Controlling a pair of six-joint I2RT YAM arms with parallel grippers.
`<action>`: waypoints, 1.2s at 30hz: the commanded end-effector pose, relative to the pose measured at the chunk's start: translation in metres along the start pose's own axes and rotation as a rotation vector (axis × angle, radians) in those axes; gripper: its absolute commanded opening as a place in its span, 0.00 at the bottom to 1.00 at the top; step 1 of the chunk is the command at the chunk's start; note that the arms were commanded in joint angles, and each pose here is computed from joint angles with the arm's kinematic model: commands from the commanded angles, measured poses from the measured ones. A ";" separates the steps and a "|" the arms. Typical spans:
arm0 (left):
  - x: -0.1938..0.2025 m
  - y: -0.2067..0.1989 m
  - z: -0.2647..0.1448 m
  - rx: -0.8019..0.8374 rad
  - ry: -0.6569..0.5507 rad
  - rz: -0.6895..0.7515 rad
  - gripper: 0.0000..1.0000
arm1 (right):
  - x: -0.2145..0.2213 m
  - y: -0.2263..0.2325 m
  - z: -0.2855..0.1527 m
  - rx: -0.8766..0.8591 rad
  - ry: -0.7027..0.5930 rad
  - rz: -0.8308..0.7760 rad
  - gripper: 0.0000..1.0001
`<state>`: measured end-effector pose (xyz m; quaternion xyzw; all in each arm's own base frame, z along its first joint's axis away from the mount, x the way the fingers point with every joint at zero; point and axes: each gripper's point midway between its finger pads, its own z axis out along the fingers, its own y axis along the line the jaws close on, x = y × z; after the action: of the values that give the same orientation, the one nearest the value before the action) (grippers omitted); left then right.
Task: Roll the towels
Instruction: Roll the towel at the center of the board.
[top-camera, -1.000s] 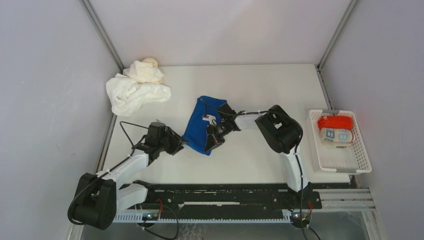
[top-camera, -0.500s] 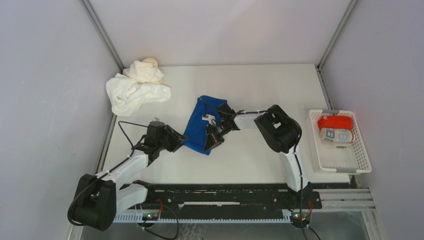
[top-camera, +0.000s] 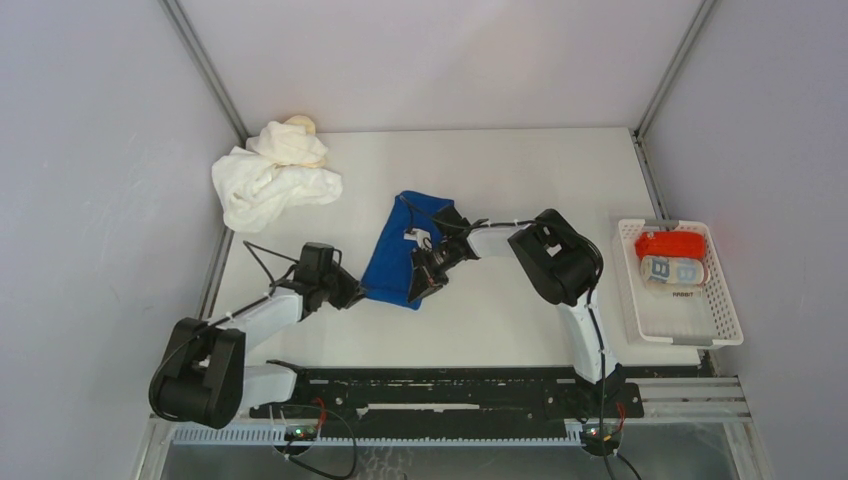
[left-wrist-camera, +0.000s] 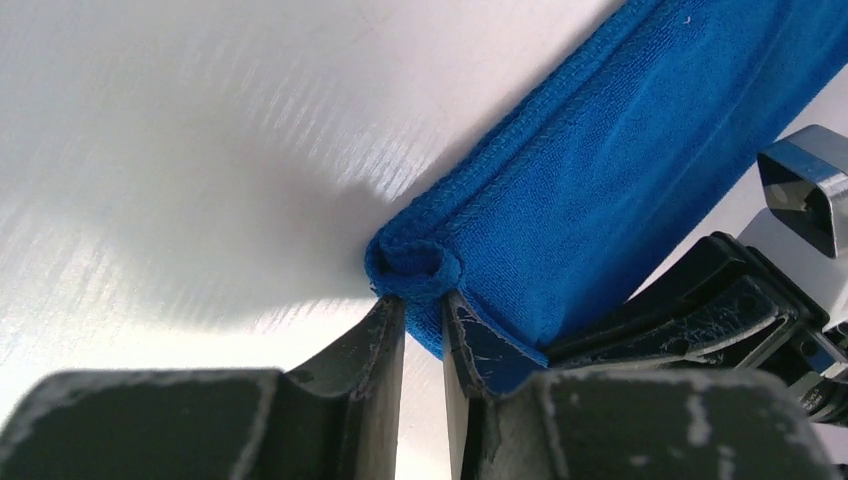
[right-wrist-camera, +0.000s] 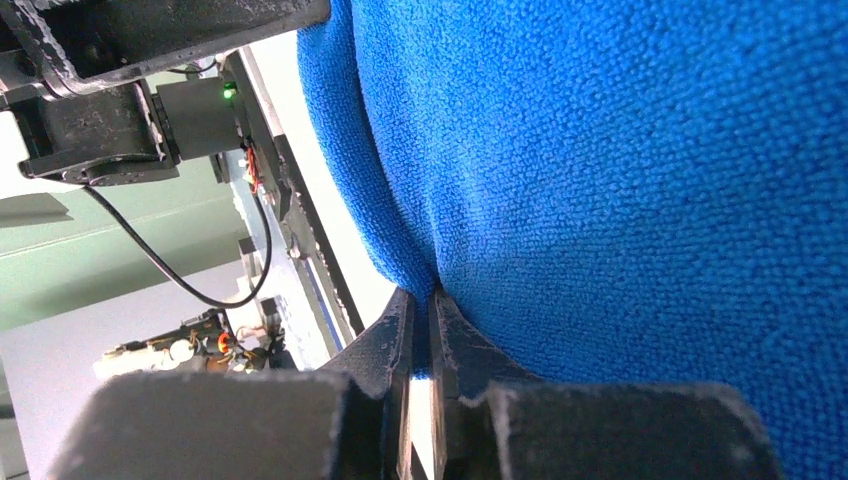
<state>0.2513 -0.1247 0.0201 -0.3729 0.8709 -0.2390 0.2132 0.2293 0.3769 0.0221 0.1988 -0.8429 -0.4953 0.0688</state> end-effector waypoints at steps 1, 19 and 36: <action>-0.016 -0.002 0.001 -0.064 -0.035 0.034 0.23 | -0.013 -0.004 -0.001 0.048 -0.034 -0.041 0.04; -0.014 0.011 0.007 -0.214 0.051 0.086 0.20 | -0.027 0.066 -0.045 0.490 -0.284 -0.713 0.40; -0.012 0.016 0.013 -0.269 0.099 0.114 0.20 | -0.006 0.056 0.011 0.545 -0.151 -0.980 0.43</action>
<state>0.2625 -0.1240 0.0166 -0.3412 0.9147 -0.1672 0.1377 0.2051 0.4105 0.0695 0.5269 -0.7634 -0.2715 -0.2569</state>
